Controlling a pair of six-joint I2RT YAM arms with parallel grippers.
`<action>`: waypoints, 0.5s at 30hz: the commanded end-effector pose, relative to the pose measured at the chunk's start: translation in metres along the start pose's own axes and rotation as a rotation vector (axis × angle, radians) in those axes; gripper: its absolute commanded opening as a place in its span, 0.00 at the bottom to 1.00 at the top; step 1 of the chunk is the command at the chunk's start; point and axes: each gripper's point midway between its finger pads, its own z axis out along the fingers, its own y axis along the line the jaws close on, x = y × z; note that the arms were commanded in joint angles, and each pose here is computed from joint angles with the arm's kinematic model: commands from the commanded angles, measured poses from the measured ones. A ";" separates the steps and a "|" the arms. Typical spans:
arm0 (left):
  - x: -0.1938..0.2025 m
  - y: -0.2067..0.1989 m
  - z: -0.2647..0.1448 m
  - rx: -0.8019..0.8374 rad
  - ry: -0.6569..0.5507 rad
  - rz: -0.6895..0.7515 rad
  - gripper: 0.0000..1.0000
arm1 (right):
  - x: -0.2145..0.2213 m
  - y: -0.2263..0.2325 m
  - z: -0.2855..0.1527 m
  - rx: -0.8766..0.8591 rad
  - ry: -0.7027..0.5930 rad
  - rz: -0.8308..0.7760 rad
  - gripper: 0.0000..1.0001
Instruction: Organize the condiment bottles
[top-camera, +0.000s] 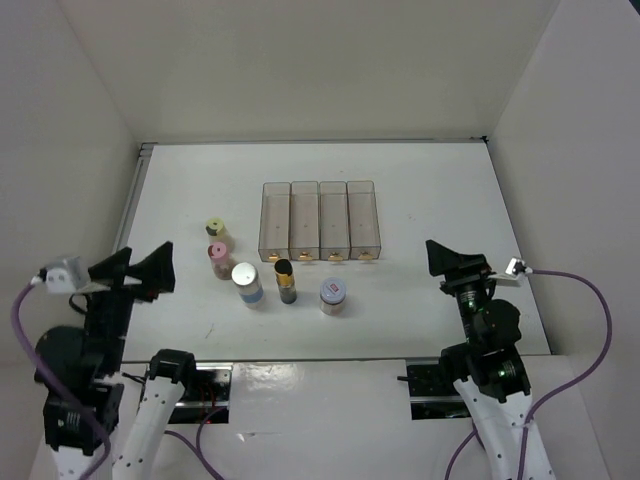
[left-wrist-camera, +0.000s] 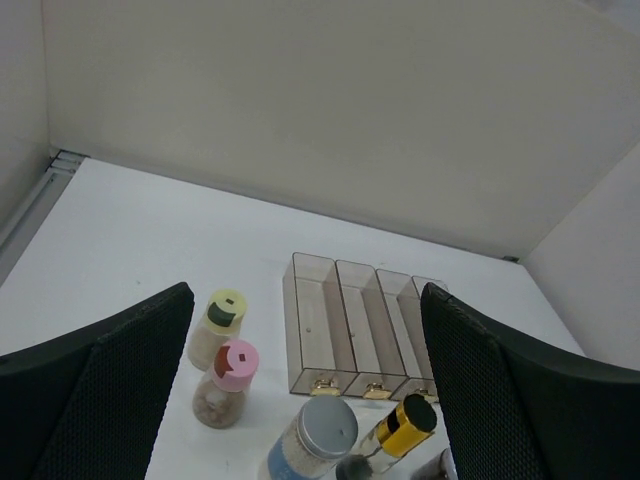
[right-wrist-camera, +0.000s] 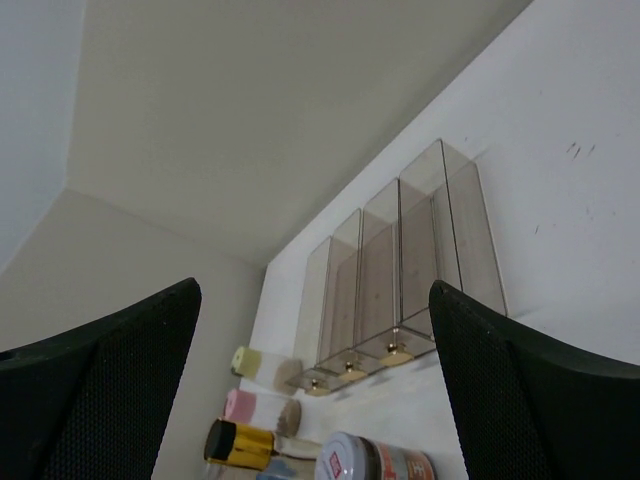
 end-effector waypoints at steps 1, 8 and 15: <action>0.010 0.004 0.047 -0.072 0.138 0.032 1.00 | -0.006 0.049 -0.011 -0.272 -0.018 0.013 0.99; 0.056 0.026 0.128 -0.239 0.511 0.157 1.00 | -0.038 0.060 0.005 -0.190 -0.123 -0.055 0.99; 0.140 0.052 0.165 -0.305 0.826 0.207 1.00 | -0.038 0.091 0.052 -0.126 -0.007 -0.226 0.99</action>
